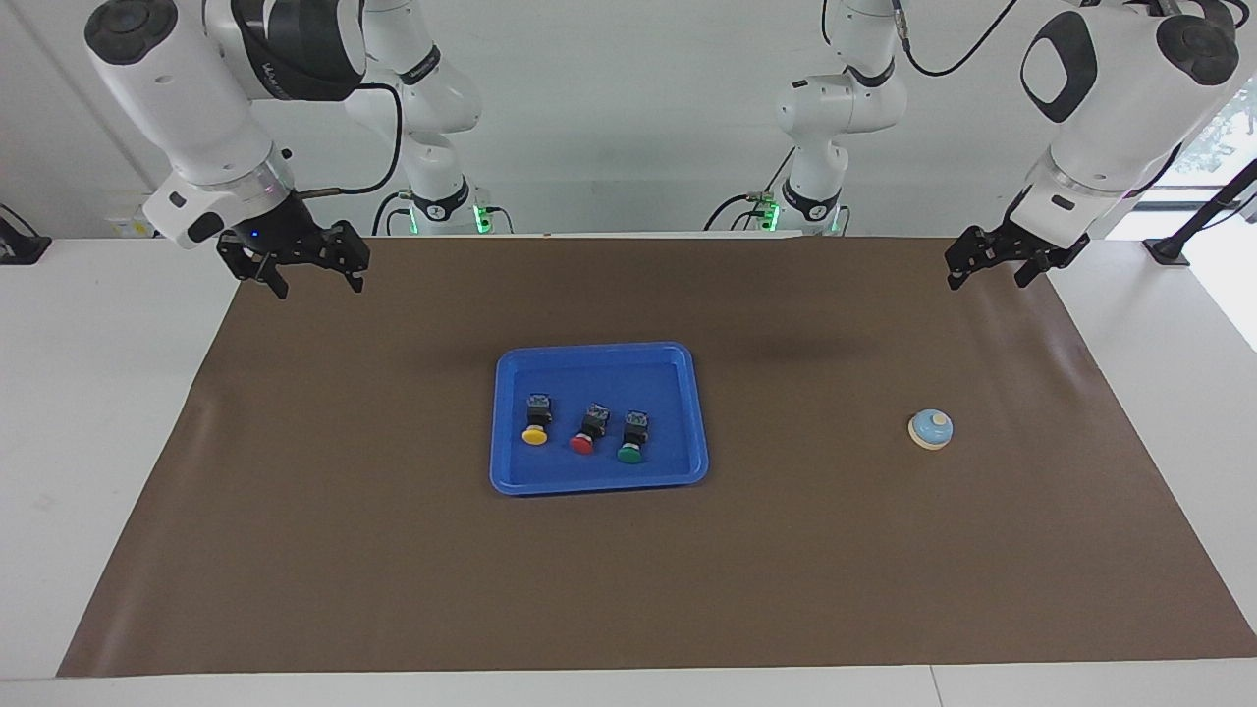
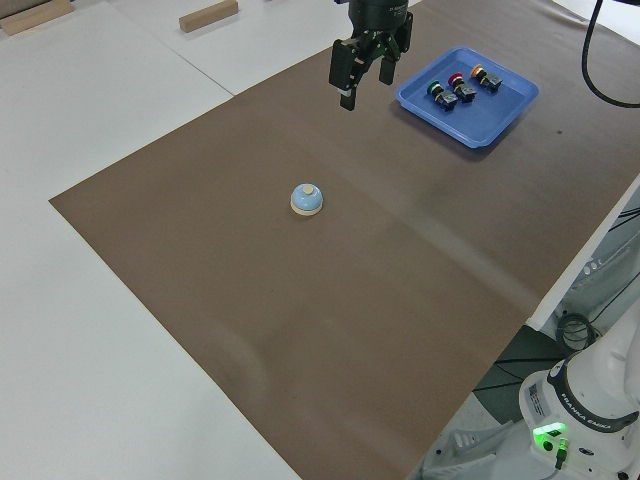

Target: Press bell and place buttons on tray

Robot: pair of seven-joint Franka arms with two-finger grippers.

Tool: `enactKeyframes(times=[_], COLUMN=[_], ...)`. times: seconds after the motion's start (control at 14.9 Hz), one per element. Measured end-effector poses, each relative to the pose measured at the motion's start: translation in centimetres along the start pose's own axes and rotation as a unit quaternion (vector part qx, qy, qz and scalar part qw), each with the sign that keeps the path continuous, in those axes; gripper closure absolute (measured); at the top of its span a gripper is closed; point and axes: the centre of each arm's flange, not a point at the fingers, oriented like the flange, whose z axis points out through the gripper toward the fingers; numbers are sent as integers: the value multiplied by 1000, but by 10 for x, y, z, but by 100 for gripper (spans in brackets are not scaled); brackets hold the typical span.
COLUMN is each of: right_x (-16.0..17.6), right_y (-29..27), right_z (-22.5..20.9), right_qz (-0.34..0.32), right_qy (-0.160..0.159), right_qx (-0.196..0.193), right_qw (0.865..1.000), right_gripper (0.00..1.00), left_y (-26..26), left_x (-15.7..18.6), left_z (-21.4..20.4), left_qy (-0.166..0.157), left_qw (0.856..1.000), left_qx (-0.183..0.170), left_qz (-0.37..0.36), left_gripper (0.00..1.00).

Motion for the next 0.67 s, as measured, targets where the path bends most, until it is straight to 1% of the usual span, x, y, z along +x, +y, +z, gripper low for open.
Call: enactKeyframes(times=[0.27,0.67], right_x=[0,0], right_y=[0,0], right_z=[0,0], right_qz=[0,0], right_qy=[0,0], right_qx=[0,0], right_qw=[1000,1000], right_gripper=[0,0], left_y=[6,11], left_x=[-2,-1], left_z=[-12,-15], left_qy=[6,9], left_qw=[1000,1000], left_qx=[1,1], left_qz=[5,9], left_gripper=[0,0])
